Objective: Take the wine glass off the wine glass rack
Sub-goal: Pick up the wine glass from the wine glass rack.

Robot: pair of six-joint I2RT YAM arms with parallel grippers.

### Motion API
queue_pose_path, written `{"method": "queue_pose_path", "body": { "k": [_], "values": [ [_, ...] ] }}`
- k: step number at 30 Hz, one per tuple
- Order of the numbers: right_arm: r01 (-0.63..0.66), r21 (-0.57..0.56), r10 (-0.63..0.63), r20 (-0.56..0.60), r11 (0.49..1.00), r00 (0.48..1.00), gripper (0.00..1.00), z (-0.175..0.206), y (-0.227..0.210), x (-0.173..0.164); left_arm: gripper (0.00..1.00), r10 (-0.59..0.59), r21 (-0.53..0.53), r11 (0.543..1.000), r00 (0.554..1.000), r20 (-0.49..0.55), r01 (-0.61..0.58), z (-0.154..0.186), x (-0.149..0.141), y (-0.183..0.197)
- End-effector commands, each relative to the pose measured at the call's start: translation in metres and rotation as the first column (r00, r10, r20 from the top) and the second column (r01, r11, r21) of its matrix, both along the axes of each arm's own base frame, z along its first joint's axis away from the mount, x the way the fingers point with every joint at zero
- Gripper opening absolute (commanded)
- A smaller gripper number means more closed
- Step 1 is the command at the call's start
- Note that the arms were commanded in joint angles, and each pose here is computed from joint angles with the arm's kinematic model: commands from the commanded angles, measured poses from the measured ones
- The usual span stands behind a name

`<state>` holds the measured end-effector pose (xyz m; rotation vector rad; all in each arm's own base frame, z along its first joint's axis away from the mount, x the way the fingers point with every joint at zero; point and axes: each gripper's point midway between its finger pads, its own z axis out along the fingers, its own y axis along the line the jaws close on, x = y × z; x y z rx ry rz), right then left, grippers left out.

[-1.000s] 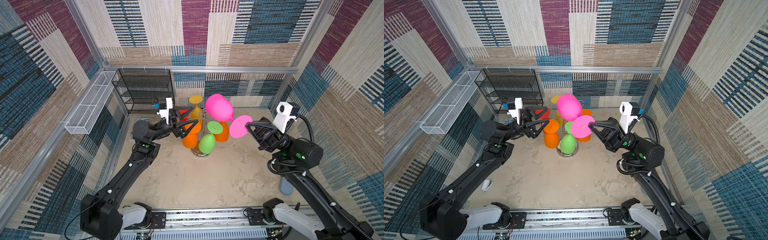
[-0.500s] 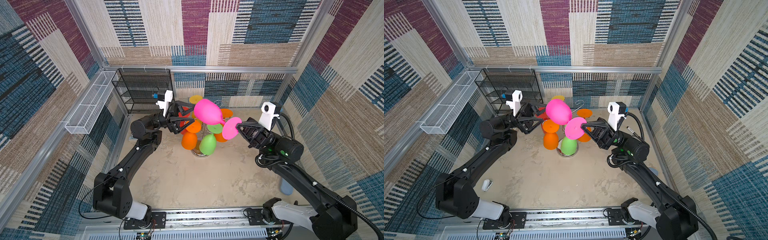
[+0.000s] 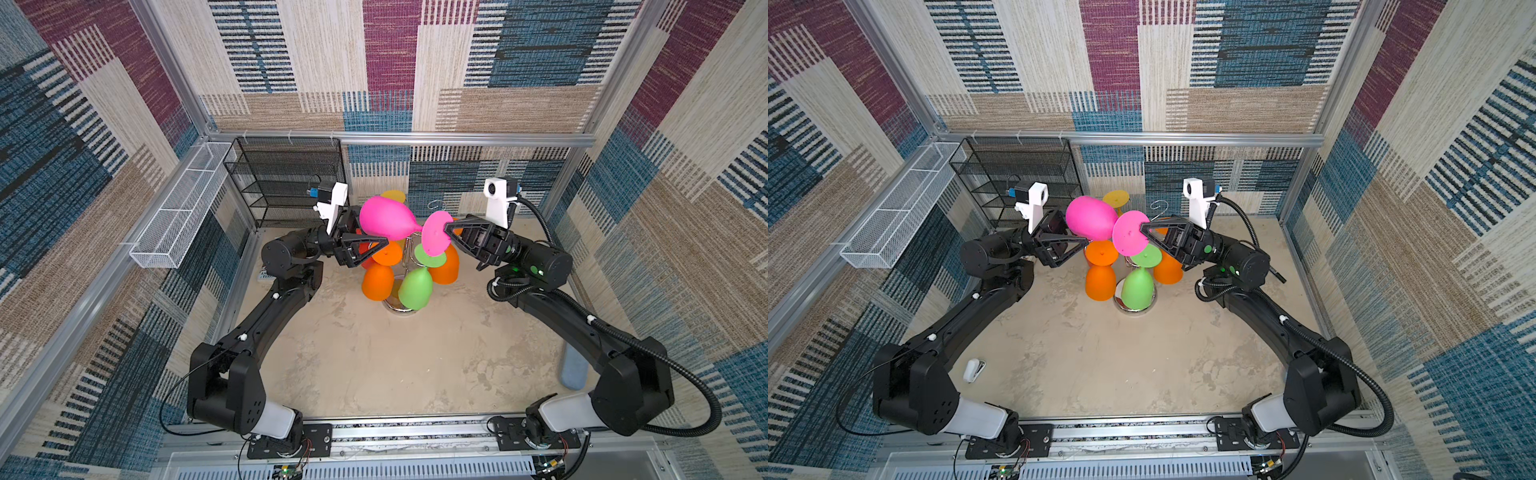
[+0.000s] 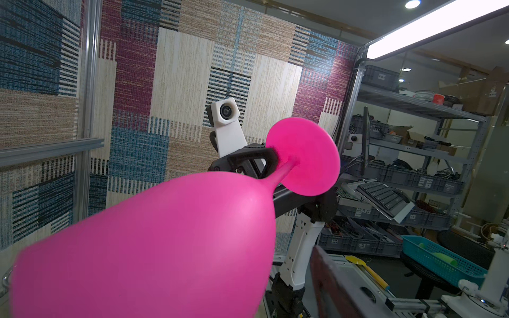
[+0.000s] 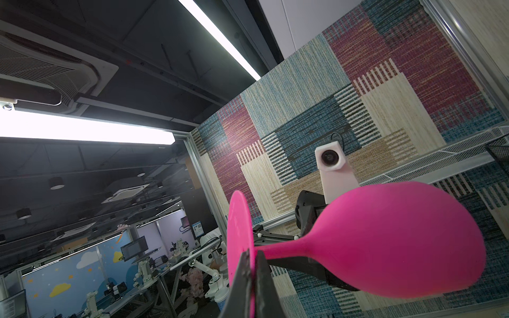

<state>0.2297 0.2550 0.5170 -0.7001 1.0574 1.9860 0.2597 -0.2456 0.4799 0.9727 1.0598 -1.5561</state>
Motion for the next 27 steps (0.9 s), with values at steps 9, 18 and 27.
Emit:
{"method": "queue_pose_path", "body": {
  "k": [9, 18, 27],
  "values": [
    [-0.004, 0.097, -0.014, 0.187, 0.995, 0.982, 0.0, -0.001, -0.033, -0.003, 0.48, 0.015, -0.011, 1.0, 0.999, 0.041, -0.015, 0.002, -0.006, 0.007],
    [0.027, 0.097, -0.045, 0.189, 0.995, 0.981, 0.0, 0.007, -0.043, 0.013, 0.5, 0.032, -0.016, 0.999, 0.999, 0.039, -0.031, -0.001, -0.003, 0.009],
    [0.051, 0.094, -0.065, 0.158, 0.994, 0.985, 0.0, 0.001, -0.048, 0.026, 0.33, 0.043, -0.024, 0.999, 0.998, 0.04, -0.042, -0.001, -0.001, 0.011]
  ]
}}
